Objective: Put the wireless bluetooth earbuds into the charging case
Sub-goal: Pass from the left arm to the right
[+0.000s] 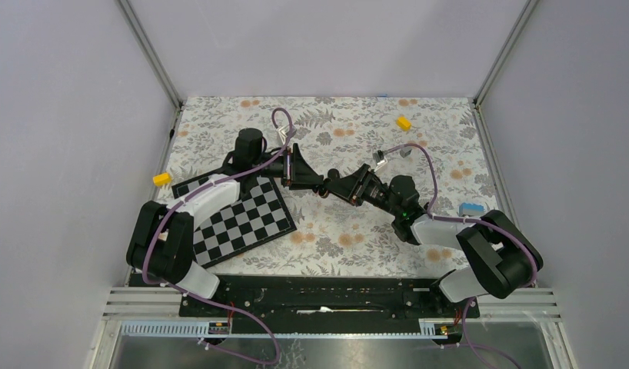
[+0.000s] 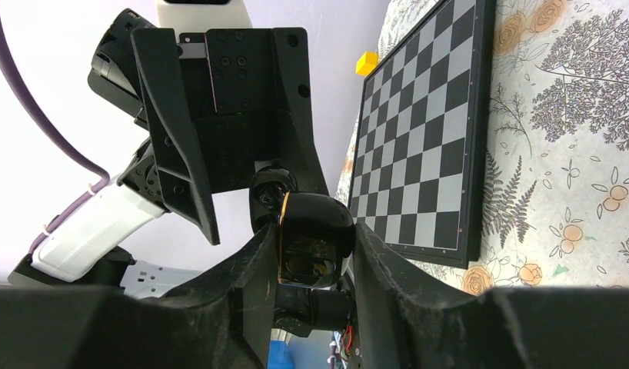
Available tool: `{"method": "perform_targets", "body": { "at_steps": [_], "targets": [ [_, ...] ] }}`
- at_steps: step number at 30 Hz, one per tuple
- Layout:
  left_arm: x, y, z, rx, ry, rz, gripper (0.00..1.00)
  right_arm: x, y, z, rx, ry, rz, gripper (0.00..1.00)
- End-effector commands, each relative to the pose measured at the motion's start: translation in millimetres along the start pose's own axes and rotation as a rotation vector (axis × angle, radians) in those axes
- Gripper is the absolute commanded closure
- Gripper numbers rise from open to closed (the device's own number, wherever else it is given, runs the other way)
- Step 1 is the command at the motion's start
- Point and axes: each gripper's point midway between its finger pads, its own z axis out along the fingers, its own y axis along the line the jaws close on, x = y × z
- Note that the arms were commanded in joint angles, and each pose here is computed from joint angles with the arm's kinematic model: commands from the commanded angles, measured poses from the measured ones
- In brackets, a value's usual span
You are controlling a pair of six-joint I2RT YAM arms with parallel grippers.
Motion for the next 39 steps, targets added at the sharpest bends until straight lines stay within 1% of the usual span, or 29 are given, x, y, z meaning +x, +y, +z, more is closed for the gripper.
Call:
{"method": "perform_targets", "body": {
  "at_steps": [1, 6, 13, 18, 22, 29, 30, 32, 33, 36, 39],
  "targets": [
    [-2.0, -8.8, -2.5, -0.004, -0.012, 0.065, 0.43, -0.8, 14.1, 0.8, -0.060, -0.006, -0.026, 0.86],
    [-0.7, -12.7, -4.1, 0.001, -0.009, 0.077, 0.49, -1.0, 12.3, 0.9, -0.055, -0.009, -0.020, 0.87],
    [2.7, -21.3, -7.6, 0.016, -0.007, 0.091, 0.48, -0.1, 11.1, 0.0, -0.052, -0.010, -0.013, 0.87],
    [2.7, -19.0, -6.7, 0.015, -0.005, 0.085, 0.56, -0.8, 11.5, 0.6, -0.054, -0.011, -0.011, 0.89],
    [2.7, -15.7, -5.8, 0.012, -0.005, 0.079, 0.58, -0.4, 12.4, 0.1, -0.054, -0.009, -0.009, 0.89],
    [3.1, -11.1, -4.7, 0.006, -0.003, 0.070, 0.57, -0.7, 12.9, 1.0, -0.054, -0.007, -0.011, 0.90],
    [3.1, -11.2, -4.6, 0.006, -0.003, 0.070, 0.56, -0.7, 13.3, 1.2, -0.055, -0.005, -0.012, 0.90],
    [2.5, -11.0, -4.3, 0.006, -0.003, 0.073, 0.49, -0.3, 13.0, 1.7, -0.055, -0.002, -0.011, 0.90],
    [2.3, -10.8, -4.1, 0.005, -0.003, 0.074, 0.49, -0.2, 13.3, 1.8, -0.056, 0.000, -0.011, 0.90],
    [1.8, -11.1, -1.8, 0.001, -0.004, 0.085, 0.48, -0.5, 13.3, 2.9, -0.056, 0.001, -0.012, 0.90],
    [1.9, -7.6, 1.5, -0.038, 0.002, 0.097, 0.49, -0.1, 13.6, 3.5, -0.056, 0.005, -0.012, 0.90]
  ]
}}
